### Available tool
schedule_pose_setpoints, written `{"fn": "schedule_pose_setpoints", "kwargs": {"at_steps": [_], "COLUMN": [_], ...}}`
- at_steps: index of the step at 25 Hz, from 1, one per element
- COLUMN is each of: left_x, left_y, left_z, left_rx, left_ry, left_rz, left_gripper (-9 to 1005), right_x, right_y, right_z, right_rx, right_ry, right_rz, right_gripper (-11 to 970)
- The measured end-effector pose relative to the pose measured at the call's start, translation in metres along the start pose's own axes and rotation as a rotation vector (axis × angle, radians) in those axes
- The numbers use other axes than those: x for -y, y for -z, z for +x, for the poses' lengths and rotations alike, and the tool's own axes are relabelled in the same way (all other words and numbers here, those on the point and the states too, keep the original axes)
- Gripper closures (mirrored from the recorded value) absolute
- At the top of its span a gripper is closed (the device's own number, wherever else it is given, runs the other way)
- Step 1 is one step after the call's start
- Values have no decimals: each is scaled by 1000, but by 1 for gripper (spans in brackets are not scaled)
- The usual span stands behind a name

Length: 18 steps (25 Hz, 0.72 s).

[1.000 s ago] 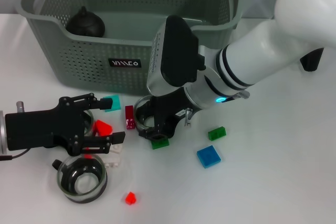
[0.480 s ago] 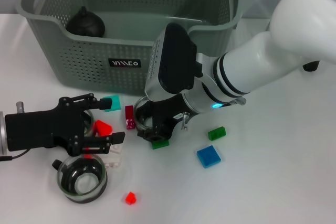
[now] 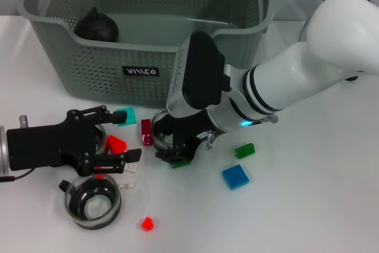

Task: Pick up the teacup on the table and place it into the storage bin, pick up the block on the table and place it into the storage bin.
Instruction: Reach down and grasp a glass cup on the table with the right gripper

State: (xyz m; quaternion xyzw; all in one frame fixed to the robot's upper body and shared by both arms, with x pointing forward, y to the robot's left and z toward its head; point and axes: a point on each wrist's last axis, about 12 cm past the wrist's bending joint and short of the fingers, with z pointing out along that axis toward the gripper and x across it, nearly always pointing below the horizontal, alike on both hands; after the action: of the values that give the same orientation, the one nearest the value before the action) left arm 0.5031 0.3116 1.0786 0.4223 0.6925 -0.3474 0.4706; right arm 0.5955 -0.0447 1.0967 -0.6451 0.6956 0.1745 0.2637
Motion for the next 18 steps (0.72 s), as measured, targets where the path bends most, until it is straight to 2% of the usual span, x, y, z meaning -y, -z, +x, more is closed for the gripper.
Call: {"fn": "schedule_pose_setpoints", "kwargs": {"at_steps": [10,16,18], "left_x": [-1,-1,-1], "left_y": [-1,-1,-1], "left_z": [-1,-1,-1], "left_rx": [1,1,2], "left_ry": [-3,-3,-3], "left_rz": [-1,-2,-2], "left_gripper": [137,137,137], "right_x": [-1,-2,-2], "right_y": [-1,-1,-1], "right_z": [2,2,2], "right_rx": [-8,-13,-16], "right_ry": [3,7,7], "right_rz": [-2,-10,-16], "right_gripper": [461,526,606]}}
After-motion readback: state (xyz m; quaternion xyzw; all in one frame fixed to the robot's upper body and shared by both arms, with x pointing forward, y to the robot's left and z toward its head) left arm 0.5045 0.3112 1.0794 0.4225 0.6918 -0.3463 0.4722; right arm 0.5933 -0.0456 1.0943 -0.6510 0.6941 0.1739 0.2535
